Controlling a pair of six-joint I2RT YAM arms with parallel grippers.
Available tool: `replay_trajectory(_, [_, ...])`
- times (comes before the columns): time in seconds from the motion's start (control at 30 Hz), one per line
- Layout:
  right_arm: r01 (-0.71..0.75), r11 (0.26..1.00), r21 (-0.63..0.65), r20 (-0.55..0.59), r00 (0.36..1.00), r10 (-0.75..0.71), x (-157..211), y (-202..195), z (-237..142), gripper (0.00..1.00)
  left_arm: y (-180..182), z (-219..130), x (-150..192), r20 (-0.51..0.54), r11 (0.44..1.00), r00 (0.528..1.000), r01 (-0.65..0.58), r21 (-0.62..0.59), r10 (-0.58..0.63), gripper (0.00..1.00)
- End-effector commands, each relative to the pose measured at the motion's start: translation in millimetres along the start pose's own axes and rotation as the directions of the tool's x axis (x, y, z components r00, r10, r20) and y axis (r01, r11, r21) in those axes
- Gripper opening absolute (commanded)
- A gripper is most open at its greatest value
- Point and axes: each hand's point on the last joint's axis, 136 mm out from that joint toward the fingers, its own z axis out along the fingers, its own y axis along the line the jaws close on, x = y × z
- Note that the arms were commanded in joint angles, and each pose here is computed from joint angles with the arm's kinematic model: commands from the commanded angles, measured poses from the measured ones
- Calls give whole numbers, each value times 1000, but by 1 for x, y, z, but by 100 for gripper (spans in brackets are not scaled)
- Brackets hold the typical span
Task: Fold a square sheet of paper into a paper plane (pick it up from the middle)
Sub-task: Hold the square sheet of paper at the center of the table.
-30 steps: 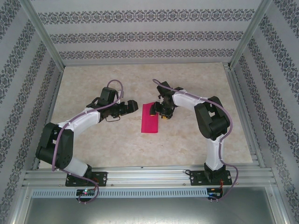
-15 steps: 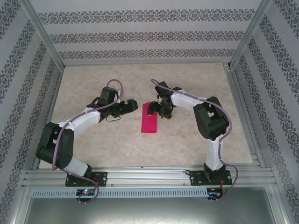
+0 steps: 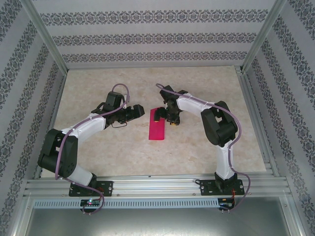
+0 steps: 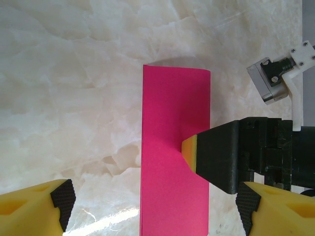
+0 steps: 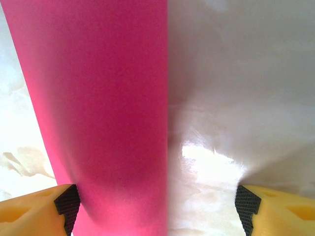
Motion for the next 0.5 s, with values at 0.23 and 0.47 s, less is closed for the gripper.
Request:
replay_trajectory(0.23, [-19, 994, 105, -53, 998, 25, 12, -27, 23, 88, -4, 5, 0, 8, 1000, 1000, 15, 22, -15, 71])
replay_trajectory(0.47, [-70, 995, 65, -38, 997, 72, 11, -30, 23, 83, -5, 10, 1, -4, 999, 1000, 29, 35, -29, 65])
